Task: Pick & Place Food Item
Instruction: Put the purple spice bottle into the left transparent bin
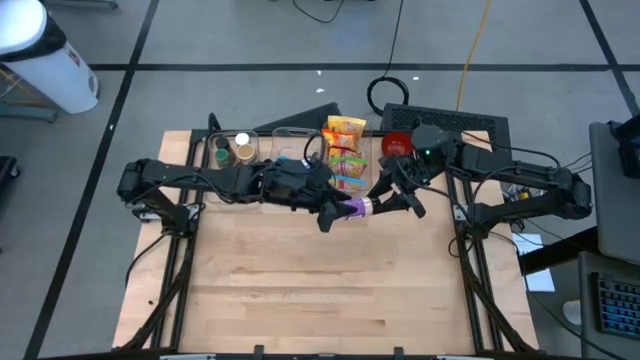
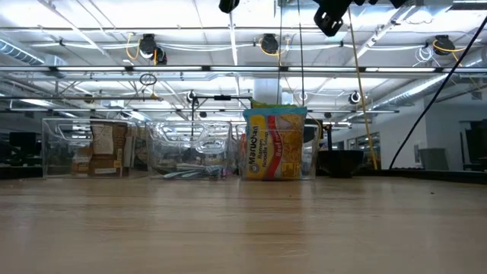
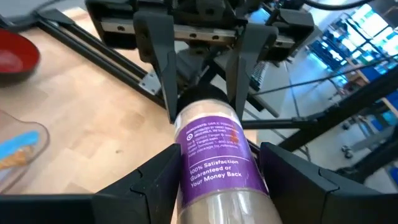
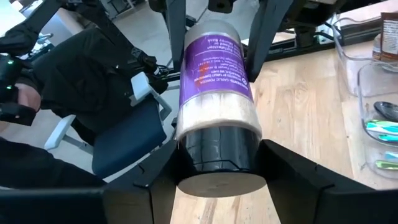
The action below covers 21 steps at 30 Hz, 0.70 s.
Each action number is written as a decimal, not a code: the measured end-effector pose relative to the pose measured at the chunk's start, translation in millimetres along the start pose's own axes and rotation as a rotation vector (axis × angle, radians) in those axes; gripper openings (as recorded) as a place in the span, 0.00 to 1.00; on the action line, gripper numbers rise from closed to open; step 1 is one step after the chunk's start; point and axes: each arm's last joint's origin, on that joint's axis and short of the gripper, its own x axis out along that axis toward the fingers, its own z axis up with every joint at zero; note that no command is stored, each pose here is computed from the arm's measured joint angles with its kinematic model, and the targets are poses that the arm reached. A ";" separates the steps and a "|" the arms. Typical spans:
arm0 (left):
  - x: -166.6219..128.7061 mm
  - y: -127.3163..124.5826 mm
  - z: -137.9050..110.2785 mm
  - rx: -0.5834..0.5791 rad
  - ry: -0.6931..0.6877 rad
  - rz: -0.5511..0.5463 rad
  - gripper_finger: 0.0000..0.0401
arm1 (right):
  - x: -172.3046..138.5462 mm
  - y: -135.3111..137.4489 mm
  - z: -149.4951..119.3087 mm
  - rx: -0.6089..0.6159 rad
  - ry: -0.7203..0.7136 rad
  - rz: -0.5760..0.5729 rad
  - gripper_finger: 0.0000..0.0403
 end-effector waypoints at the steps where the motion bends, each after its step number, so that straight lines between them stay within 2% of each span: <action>1: 0.0 -0.1 -0.4 -0.007 0.009 -0.007 0.56 | 0.0 0.1 0.1 -0.002 0.000 0.003 0.48; 10: -0.5 3.5 -9.2 -0.064 0.128 -0.005 0.56 | -0.3 1.3 6.5 -0.025 -0.052 0.004 0.48; 21: -0.4 3.5 -9.9 -0.062 0.132 -0.003 0.56 | 1.1 -0.1 5.8 -0.015 -0.044 0.005 0.47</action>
